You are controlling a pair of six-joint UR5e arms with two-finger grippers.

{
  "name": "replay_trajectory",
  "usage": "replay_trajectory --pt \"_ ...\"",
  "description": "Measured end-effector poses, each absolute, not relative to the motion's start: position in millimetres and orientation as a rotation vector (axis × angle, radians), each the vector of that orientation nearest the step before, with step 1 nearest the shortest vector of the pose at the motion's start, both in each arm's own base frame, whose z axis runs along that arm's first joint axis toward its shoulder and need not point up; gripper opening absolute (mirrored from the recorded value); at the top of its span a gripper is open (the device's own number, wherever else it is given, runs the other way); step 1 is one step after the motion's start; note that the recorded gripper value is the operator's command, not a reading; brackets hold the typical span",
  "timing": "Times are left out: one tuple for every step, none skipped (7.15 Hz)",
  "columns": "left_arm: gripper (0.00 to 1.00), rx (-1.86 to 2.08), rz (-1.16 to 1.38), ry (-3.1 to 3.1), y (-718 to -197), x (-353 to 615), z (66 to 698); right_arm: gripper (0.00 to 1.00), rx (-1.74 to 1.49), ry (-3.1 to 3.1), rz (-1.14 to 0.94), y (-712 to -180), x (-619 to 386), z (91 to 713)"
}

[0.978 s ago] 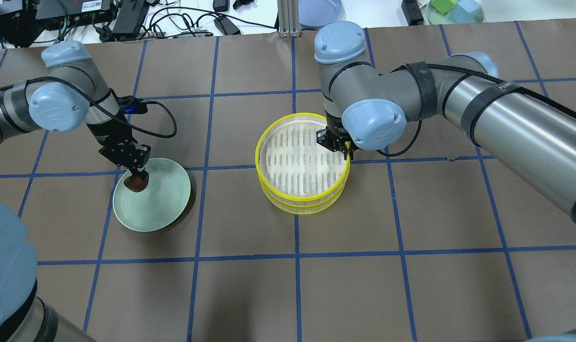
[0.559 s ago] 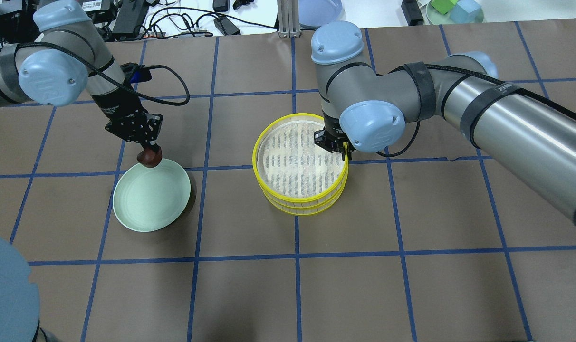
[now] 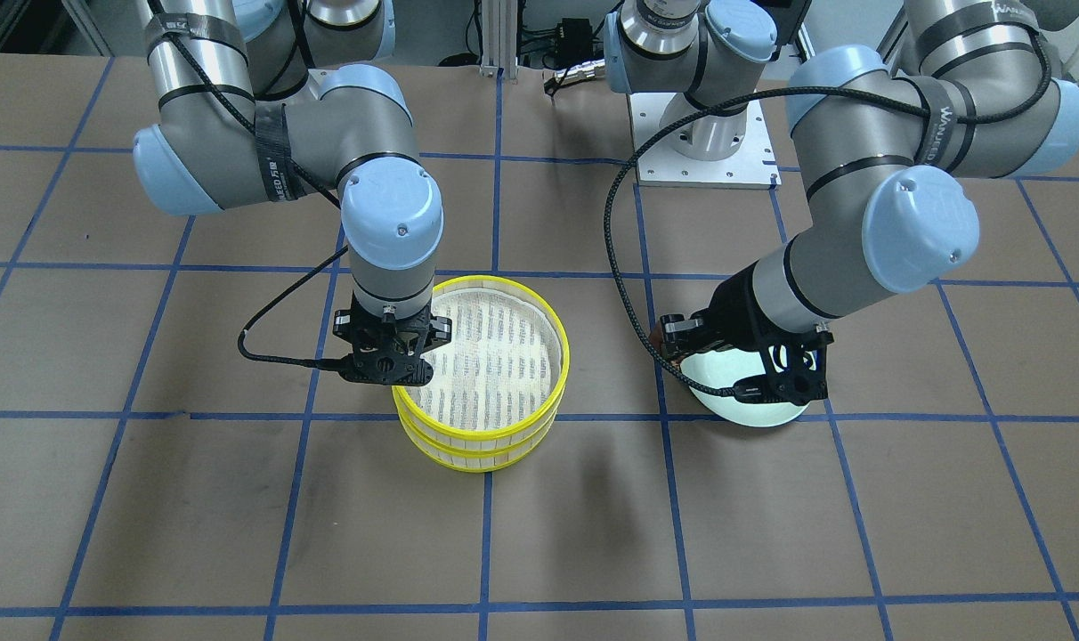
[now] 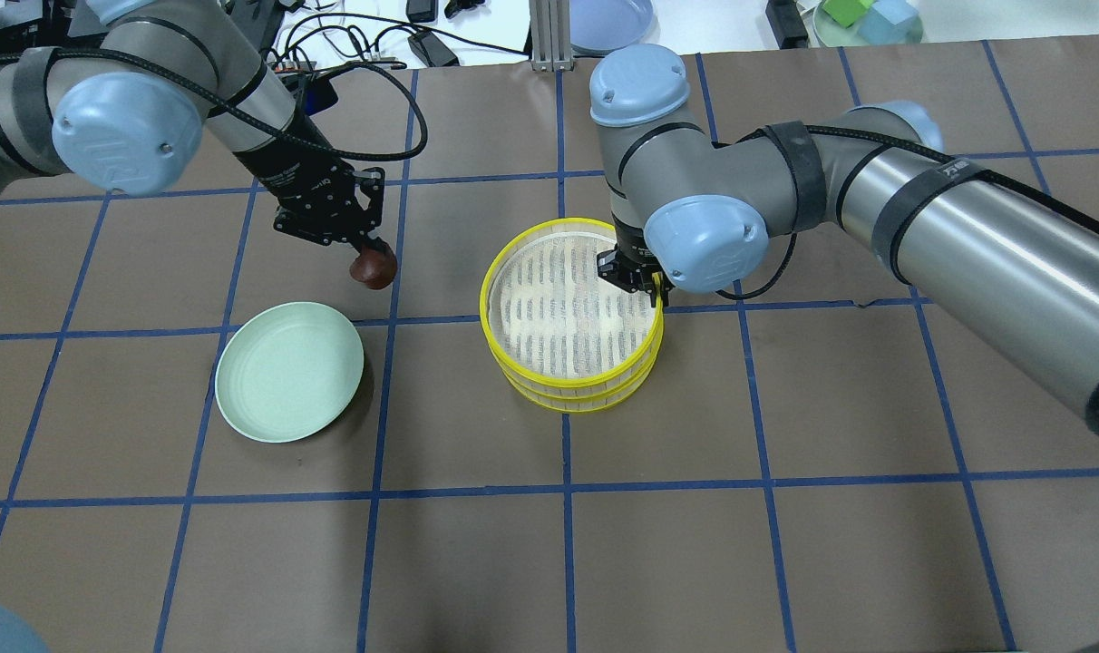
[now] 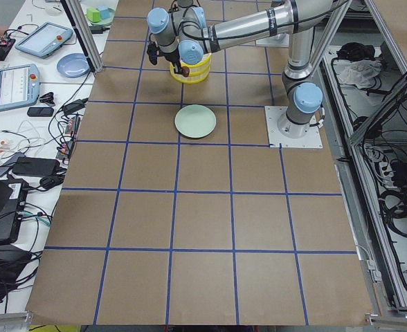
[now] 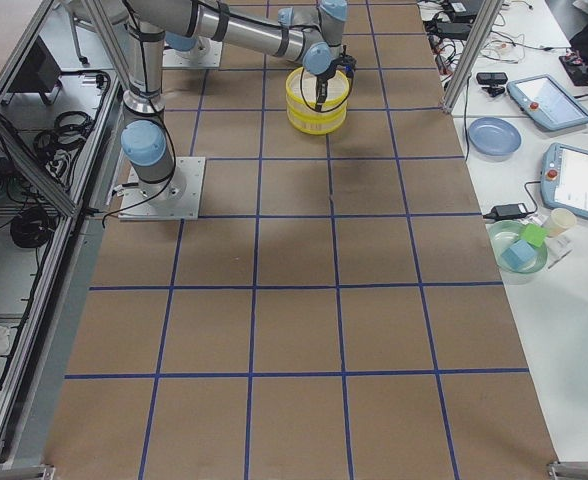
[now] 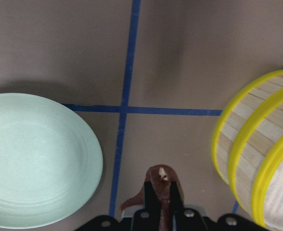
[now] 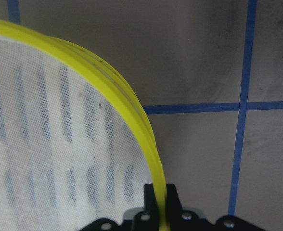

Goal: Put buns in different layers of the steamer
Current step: 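Carry the brown bun over the steamer with the left gripper while the right releases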

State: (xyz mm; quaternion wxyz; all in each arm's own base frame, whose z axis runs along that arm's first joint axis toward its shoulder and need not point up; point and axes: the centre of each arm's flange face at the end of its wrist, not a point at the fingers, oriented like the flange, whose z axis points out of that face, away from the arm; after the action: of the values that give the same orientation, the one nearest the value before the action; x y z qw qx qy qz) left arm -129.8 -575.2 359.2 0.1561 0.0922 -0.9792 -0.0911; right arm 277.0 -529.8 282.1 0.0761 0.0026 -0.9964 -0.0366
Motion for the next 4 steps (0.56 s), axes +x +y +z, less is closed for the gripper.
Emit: replay_trajectory --pt "0.0 0.318 -0.252 -2.747 -572.2 -141.6 368.4 0.0 0.025 -2.988 -0.109 -530.6 276.1 282.3" --pt "0.0 0.364 -0.25 -2.695 -570.4 -151.1 374.8 0.0 0.032 -2.988 -0.11 -531.1 275.2 282.3" --pt "0.0 0.396 -0.256 -2.657 -568.5 -162.7 378.5 0.78 0.031 -2.987 -0.112 -531.7 274.0 281.8" --pt "0.0 0.416 -0.267 -2.63 -566.5 -176.0 379.1 1.0 0.029 -2.985 -0.115 -532.1 272.7 281.0"
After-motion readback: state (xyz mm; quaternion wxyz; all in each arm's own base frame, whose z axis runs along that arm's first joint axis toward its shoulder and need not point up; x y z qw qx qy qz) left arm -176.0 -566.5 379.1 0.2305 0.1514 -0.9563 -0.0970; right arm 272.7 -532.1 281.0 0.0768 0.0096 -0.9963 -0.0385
